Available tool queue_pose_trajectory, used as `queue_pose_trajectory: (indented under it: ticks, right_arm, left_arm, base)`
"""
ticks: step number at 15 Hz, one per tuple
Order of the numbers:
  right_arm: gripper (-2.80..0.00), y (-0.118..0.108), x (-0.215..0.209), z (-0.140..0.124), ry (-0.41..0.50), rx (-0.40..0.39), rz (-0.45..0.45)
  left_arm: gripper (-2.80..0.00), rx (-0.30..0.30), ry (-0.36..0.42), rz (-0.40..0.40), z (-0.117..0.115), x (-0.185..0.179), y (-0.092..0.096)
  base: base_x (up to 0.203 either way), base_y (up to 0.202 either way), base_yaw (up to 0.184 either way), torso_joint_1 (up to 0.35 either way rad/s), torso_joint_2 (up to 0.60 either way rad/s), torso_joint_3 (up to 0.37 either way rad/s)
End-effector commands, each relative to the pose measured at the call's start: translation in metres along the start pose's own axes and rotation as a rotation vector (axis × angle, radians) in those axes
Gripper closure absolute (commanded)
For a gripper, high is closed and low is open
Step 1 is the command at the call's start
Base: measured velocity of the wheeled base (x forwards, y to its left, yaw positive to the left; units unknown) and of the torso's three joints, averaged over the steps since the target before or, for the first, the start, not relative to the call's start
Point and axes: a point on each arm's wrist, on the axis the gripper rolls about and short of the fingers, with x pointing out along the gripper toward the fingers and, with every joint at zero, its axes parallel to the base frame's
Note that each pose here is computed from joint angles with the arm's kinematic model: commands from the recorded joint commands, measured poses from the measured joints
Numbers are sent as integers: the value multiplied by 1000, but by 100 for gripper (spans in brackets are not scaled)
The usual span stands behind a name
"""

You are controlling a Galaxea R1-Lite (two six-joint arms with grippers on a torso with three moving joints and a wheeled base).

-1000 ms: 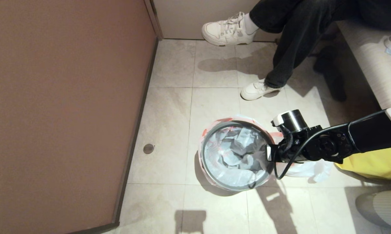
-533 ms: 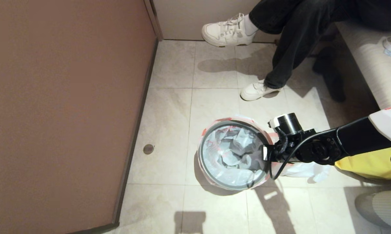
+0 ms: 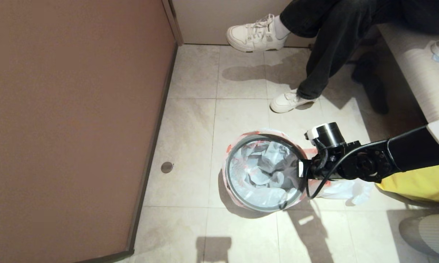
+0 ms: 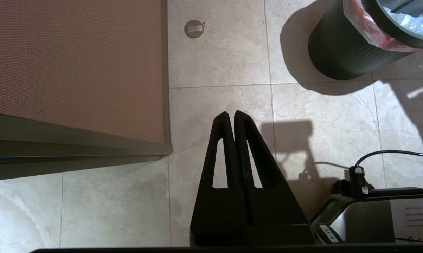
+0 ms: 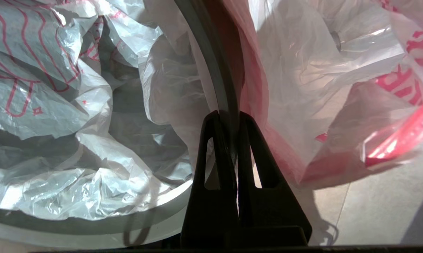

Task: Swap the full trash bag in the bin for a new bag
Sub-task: Place the trash can ring on the trash can

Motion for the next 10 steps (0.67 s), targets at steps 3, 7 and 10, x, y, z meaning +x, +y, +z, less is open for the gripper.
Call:
queue_pose_trajectory:
  ticks: [3,7,10]
  right_arm:
    - [0,3,-17,4,-12,-4,17]
    - [0,-1,-17,7,-17,3,5]
    - [0,-6,-10,6,-8,9,-9]
  left_arm:
    - [0,0,1,-1,0,0,0]
    - [0,0,1,-1,0,0,0]
    - [0,0,1,-1,0,0,0]
  base:
    - [0,0,0,0,0,0]
    - [0,0,0,0,0,0]
    - [0,0,0,0,0,0]
